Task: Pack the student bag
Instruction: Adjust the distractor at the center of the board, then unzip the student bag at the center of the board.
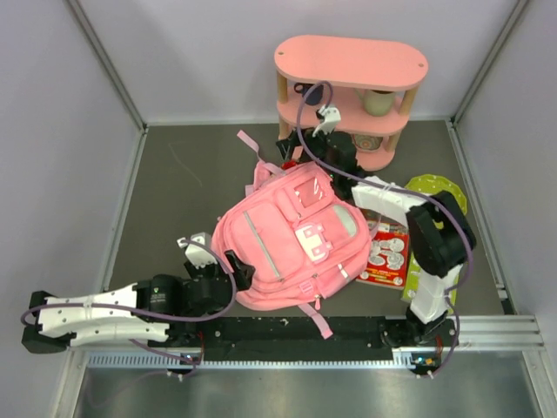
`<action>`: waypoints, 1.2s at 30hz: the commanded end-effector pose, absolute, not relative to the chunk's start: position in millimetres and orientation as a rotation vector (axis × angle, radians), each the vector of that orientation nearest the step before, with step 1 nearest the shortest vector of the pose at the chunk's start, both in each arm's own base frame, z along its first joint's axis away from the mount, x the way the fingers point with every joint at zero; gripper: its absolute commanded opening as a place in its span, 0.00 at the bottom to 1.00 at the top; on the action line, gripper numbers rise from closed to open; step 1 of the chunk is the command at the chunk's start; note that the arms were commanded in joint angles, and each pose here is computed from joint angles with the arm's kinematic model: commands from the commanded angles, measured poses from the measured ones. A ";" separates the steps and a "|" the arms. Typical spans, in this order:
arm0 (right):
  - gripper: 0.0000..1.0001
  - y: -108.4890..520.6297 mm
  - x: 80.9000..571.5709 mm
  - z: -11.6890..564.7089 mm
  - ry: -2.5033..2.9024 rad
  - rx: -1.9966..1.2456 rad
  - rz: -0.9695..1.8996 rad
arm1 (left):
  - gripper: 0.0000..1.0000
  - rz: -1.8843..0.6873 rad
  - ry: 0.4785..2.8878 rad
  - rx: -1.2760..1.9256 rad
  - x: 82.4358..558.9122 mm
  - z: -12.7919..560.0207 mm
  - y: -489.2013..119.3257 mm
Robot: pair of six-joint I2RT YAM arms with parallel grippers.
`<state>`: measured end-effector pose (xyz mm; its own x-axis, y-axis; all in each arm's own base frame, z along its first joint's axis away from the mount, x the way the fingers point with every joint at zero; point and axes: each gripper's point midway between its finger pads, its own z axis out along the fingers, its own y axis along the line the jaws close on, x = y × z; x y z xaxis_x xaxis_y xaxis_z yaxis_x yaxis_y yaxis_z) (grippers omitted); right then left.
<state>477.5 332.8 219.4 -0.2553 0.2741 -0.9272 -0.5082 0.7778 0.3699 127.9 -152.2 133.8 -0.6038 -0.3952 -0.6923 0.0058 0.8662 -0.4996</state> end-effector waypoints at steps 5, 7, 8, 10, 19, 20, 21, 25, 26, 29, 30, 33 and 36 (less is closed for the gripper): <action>0.99 245.6 418.7 255.6 1.709 -0.143 0.551 | 0.98 -0.585 2.133 -0.263 131.5 148.4 -159.6; 0.99 218.8 402.6 247.8 1.782 -0.056 0.580 | 0.98 -0.592 2.142 -0.237 130.0 148.3 -163.4; 0.99 194.2 393.6 216.8 1.886 -0.031 0.590 | 0.98 -0.584 2.146 -0.225 129.8 147.7 -165.0; 0.99 174.9 376.3 209.0 1.918 -0.024 0.642 | 0.98 -0.576 2.147 -0.198 130.0 149.4 -167.4; 0.99 158.1 298.4 129.2 2.128 -0.201 0.763 | 0.98 -0.563 2.120 -0.083 136.4 161.8 -197.5; 0.99 162.0 296.4 122.8 2.146 -0.206 0.795 | 0.99 -0.573 2.118 -0.072 135.9 162.6 -201.2; 0.99 166.3 296.5 121.4 2.142 -0.213 0.824 | 0.98 -0.575 2.124 -0.048 135.1 161.5 -204.4; 0.99 174.0 299.4 97.7 2.246 -0.182 0.885 | 0.99 -0.609 2.145 0.005 131.8 158.6 -220.4; 0.99 177.3 298.2 94.0 2.260 -0.189 0.909 | 0.98 -0.625 2.143 0.009 131.5 160.3 -224.2; 0.99 186.9 297.9 87.4 2.266 -0.208 0.992 | 0.98 -0.635 2.157 0.041 128.9 158.5 -230.2; 0.93 189.6 298.1 88.7 2.267 -0.201 1.017 | 0.98 -0.643 2.154 0.052 128.6 158.7 -232.5; 0.63 197.4 299.7 94.9 2.237 -0.200 1.086 | 0.98 -0.665 2.148 0.085 127.8 161.0 -238.5; 0.25 203.3 302.5 108.5 2.184 -0.180 1.142 | 0.98 -0.683 2.145 0.120 126.0 162.1 -242.7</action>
<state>295.0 180.1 71.5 -0.8023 0.1345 -0.5816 -0.3191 0.7268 0.6082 125.0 -224.2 139.4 -0.6433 -0.1369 -0.7533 0.2568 0.8883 -0.3807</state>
